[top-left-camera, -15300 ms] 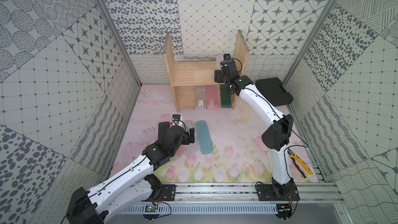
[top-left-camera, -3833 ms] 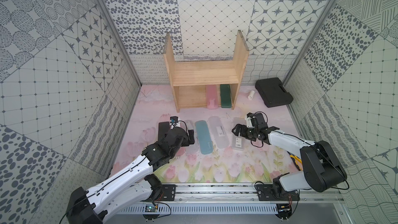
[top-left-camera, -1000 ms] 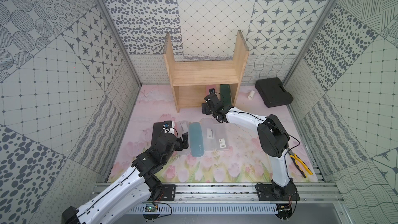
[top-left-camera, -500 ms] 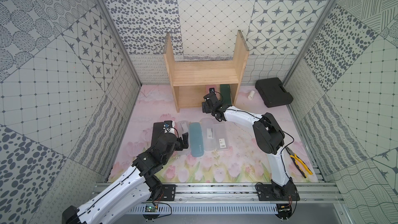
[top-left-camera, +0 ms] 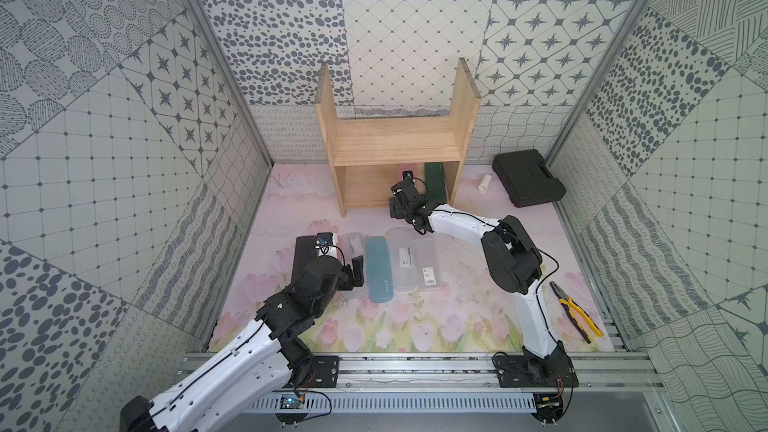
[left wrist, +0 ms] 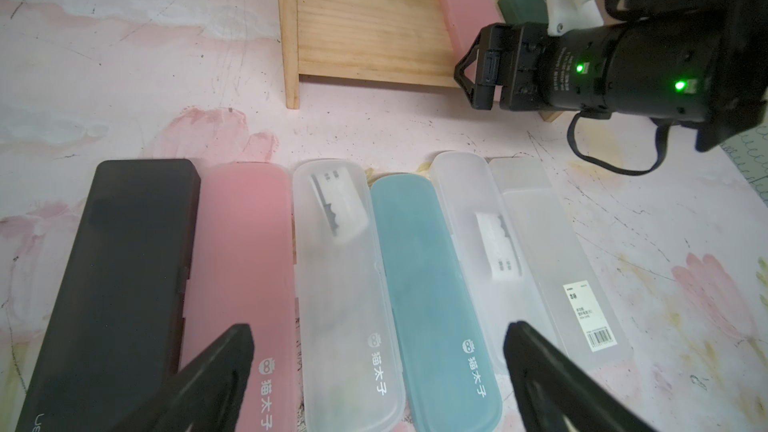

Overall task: Remove the pencil cases from the shelf
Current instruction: Pick up the pencil case from the shelf.

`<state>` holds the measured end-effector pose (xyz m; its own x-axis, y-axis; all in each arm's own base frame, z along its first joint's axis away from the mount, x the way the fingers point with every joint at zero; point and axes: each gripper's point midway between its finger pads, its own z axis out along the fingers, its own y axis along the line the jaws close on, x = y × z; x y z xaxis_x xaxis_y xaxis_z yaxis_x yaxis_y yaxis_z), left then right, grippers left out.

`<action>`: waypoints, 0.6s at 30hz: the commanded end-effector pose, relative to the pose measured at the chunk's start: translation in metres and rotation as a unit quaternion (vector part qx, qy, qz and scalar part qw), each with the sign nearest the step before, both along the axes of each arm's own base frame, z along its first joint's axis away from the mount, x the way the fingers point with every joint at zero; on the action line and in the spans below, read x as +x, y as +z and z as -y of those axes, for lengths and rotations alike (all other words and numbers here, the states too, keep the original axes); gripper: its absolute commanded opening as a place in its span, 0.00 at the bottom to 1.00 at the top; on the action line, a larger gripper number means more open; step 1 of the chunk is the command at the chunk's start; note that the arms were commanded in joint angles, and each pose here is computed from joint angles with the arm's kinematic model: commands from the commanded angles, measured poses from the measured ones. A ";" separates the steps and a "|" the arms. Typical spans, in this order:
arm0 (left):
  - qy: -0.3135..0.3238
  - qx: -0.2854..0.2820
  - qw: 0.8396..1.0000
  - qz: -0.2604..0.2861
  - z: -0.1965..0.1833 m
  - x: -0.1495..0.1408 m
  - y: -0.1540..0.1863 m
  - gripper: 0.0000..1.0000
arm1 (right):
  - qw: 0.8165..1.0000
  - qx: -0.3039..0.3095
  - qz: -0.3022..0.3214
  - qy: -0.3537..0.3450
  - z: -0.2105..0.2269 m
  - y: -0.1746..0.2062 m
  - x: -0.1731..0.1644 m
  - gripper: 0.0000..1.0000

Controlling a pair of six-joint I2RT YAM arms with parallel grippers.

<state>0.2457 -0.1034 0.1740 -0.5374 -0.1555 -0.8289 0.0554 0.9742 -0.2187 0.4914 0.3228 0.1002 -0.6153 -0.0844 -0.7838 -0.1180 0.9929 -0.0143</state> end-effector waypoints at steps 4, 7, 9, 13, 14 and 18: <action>0.001 0.005 1.000 0.016 0.000 0.004 0.006 0.99 | 1.000 0.002 0.008 -0.017 0.001 -0.004 0.008 0.86; 0.000 0.004 1.000 0.016 0.000 0.004 0.006 0.99 | 1.000 0.001 0.002 -0.018 0.002 -0.006 0.008 0.84; 0.004 0.006 1.000 0.019 -0.001 0.005 0.005 0.99 | 1.000 0.000 -0.002 -0.019 0.003 -0.008 0.007 0.83; 0.007 0.014 1.000 0.013 -0.002 0.006 0.002 0.99 | 1.000 0.003 -0.005 -0.020 0.004 -0.009 0.004 0.82; 0.005 0.013 1.000 0.013 -0.001 0.006 0.002 0.99 | 1.000 0.004 -0.007 -0.018 0.004 -0.009 0.003 0.81; 0.006 0.012 1.000 0.013 -0.002 0.006 0.002 0.99 | 1.000 0.002 -0.005 -0.015 0.007 0.000 -0.003 0.81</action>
